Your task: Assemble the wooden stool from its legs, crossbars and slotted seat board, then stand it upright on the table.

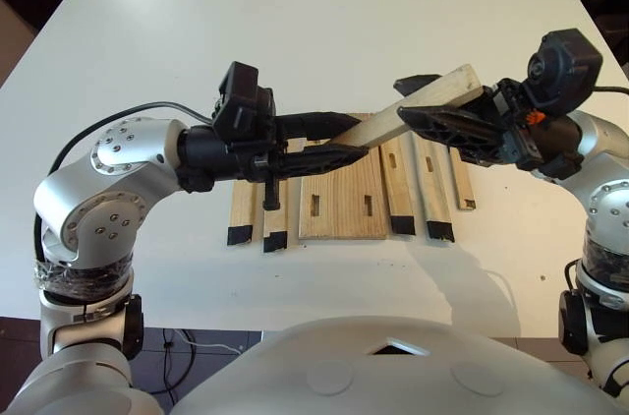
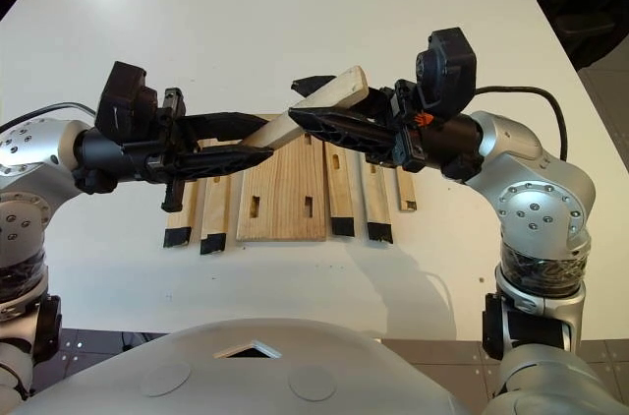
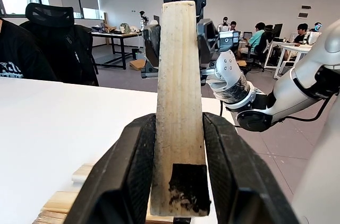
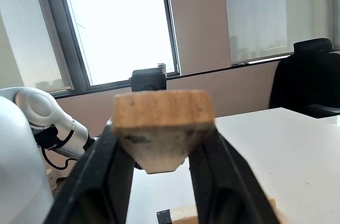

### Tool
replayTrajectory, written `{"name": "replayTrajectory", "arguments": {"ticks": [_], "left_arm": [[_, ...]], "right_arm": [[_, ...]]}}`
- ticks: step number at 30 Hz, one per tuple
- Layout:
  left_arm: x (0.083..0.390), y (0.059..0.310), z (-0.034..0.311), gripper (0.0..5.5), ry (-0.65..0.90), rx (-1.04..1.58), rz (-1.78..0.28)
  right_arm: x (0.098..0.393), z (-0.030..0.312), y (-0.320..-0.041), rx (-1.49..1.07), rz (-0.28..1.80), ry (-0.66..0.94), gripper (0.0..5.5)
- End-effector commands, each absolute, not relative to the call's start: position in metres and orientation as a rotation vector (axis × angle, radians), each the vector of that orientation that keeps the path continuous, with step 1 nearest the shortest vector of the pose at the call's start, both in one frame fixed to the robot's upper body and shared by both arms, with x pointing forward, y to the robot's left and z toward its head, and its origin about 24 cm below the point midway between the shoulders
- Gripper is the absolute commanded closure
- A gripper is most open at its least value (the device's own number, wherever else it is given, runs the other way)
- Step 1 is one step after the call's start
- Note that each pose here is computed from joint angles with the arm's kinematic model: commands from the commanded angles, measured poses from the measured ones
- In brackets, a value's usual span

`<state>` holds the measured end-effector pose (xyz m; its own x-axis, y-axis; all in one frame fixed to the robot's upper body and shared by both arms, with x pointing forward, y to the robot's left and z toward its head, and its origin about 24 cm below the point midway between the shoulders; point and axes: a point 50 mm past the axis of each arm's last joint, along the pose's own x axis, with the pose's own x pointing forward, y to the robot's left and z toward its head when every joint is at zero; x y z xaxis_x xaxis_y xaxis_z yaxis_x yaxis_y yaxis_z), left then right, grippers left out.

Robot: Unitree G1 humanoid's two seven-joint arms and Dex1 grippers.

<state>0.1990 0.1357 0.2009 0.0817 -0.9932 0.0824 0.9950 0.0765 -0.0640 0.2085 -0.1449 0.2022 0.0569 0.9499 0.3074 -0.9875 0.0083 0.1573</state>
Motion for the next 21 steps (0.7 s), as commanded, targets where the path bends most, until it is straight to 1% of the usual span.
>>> {"name": "replayTrajectory", "arguments": {"ticks": [1,6,7,9,12,14,18,21], "left_arm": [[0.203,0.138,0.204,4.19,-0.036,-0.119,-1.444],[0.21,0.138,0.196,4.19,-0.003,-0.095,-1.371],[0.215,0.139,0.193,3.79,0.018,-0.106,-1.327],[0.217,0.139,0.185,3.39,0.046,-0.076,-1.303],[0.229,0.14,0.179,2.84,0.033,-0.029,-1.178],[0.232,0.144,0.174,2.61,0.033,-0.036,-1.148],[0.227,0.148,0.156,2.61,0.082,-0.013,-1.133],[0.223,0.149,0.147,2.61,0.091,-0.011,-1.11]], "right_arm": [[0.203,0.201,-0.143,0.306,1.564,-0.105,4.19],[0.207,0.203,-0.147,0.277,1.538,-0.127,4.19],[0.21,0.204,-0.148,0.272,1.52,-0.135,4.19],[0.214,0.205,-0.153,0.263,1.5,-0.141,4.2],[0.22,0.207,-0.161,0.225,1.466,-0.147,4.2],[0.228,0.21,-0.172,0.159,1.416,-0.143,4.2],[0.244,0.201,-0.2,-0.098,1.327,-0.056,4.21],[0.25,0.195,-0.214,-0.178,1.322,0.004,4.21]]}}
